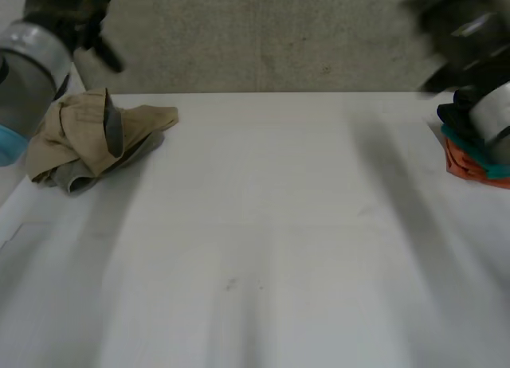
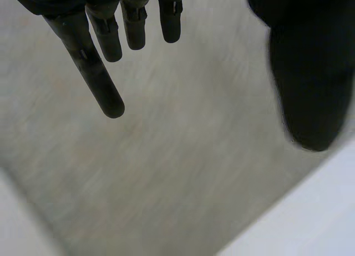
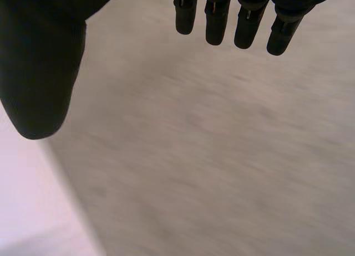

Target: Fold the laundry.

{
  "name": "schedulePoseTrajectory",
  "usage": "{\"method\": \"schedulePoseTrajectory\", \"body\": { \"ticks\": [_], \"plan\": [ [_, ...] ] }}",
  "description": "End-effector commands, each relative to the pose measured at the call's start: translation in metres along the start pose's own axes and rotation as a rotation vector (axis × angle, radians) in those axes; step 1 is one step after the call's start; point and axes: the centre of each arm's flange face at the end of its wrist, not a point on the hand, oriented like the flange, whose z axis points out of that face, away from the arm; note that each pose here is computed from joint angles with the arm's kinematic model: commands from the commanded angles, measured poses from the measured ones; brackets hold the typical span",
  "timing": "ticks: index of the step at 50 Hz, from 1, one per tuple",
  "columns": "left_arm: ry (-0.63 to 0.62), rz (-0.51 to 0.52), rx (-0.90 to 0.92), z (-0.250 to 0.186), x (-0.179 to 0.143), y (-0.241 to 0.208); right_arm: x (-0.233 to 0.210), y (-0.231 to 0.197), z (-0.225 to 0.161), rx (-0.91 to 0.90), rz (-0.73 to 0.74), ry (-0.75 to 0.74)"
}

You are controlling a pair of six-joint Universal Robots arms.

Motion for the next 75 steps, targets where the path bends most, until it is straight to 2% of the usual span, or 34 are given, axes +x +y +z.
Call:
{"method": "schedulePoseTrajectory", "body": {
  "ticks": [1,5,8,12,17,22,26,27,30,31,34,35,40,42,46,47,49,51,54,55,57,58,62,64,65,68,71,75],
  "plan": [
    [-0.073,0.359,-0.136,0.042,-0.041,0.119,-0.103,0.018,-0.057,-0.169,-0.011,-0.282],
    [-0.073,0.473,-0.155,0.057,-0.060,0.183,-0.125,0.028,-0.080,-0.232,-0.035,-0.347],
    [-0.053,0.507,-0.142,0.065,-0.067,0.224,-0.130,0.036,-0.093,-0.281,-0.022,-0.366],
    [-0.056,0.516,-0.117,0.074,-0.073,0.258,-0.136,0.043,-0.106,-0.321,-0.007,-0.392],
    [-0.071,0.523,-0.075,0.086,-0.080,0.276,-0.140,0.047,-0.115,-0.346,0.002,-0.410],
    [-0.074,0.488,-0.056,0.090,-0.066,0.275,-0.138,0.051,-0.118,-0.363,0.003,-0.405],
    [-0.132,0.424,0.015,0.097,-0.060,0.213,-0.130,0.054,-0.116,-0.371,-0.001,-0.381],
    [-0.143,0.386,0.061,0.096,-0.058,0.180,-0.129,0.053,-0.115,-0.366,-0.003,-0.375],
    [-0.149,0.307,0.145,0.090,-0.056,0.131,-0.127,0.050,-0.113,-0.353,-0.006,-0.366],
    [-0.149,0.237,0.211,0.082,-0.053,0.095,-0.125,0.048,-0.111,-0.345,-0.010,-0.358],
    [-0.122,0.110,0.309,0.066,-0.043,0.040,-0.122,0.045,-0.109,-0.334,-0.012,-0.346],
    [-0.086,0.023,0.363,0.052,-0.032,0.009,-0.121,0.044,-0.108,-0.331,-0.013,-0.340],
    [0.028,-0.188,0.477,0.007,-0.003,-0.064,-0.113,0.038,-0.105,-0.320,0.006,-0.307],
    [0.059,-0.228,0.490,-0.004,0.006,-0.076,-0.107,0.035,-0.103,-0.318,0.028,-0.284],
    [0.179,-0.303,0.448,-0.025,0.054,-0.077,-0.094,0.031,-0.100,-0.315,0.067,-0.233],
    [0.240,-0.326,0.416,-0.035,0.079,-0.073,-0.092,0.031,-0.099,-0.313,0.074,-0.224],
    [0.299,-0.347,0.374,-0.044,0.104,-0.064,-0.084,0.031,-0.097,-0.314,0.085,-0.196],
    [0.383,-0.362,0.285,-0.054,0.142,-0.037,-0.071,0.033,-0.095,-0.322,0.099,-0.145],
    [0.457,-0.358,0.196,-0.062,0.178,-0.006,-0.050,0.037,-0.090,-0.340,0.115,-0.056],
    [0.504,-0.339,0.141,-0.070,0.202,0.016,-0.046,0.038,-0.089,-0.343,0.116,-0.036],
    [0.540,-0.310,0.106,-0.076,0.220,0.031,-0.032,0.042,-0.086,-0.363,0.117,0.032],
    [0.575,-0.254,0.067,-0.084,0.238,0.049,-0.029,0.043,-0.085,-0.370,0.115,0.049],
    [0.624,-0.113,0.041,-0.099,0.260,0.063,-0.017,0.047,-0.083,-0.394,0.106,0.097],
    [0.618,-0.062,0.051,-0.101,0.257,0.058,-0.017,0.045,-0.083,-0.399,0.110,0.087],
    [0.601,-0.036,0.085,-0.099,0.247,0.041,-0.017,0.045,-0.082,-0.401,0.109,0.084],
    [0.568,-0.030,0.123,-0.098,0.229,0.017,-0.016,0.042,-0.081,-0.407,0.106,0.073],
    [0.485,-0.031,0.134,-0.095,0.196,-0.003,-0.018,0.035,-0.078,-0.400,0.106,0.055],
    [0.335,-0.018,0.085,-0.093,0.153,-0.008,-0.034,0.001,-0.068,-0.354,0.130,-0.051]
  ]
}}
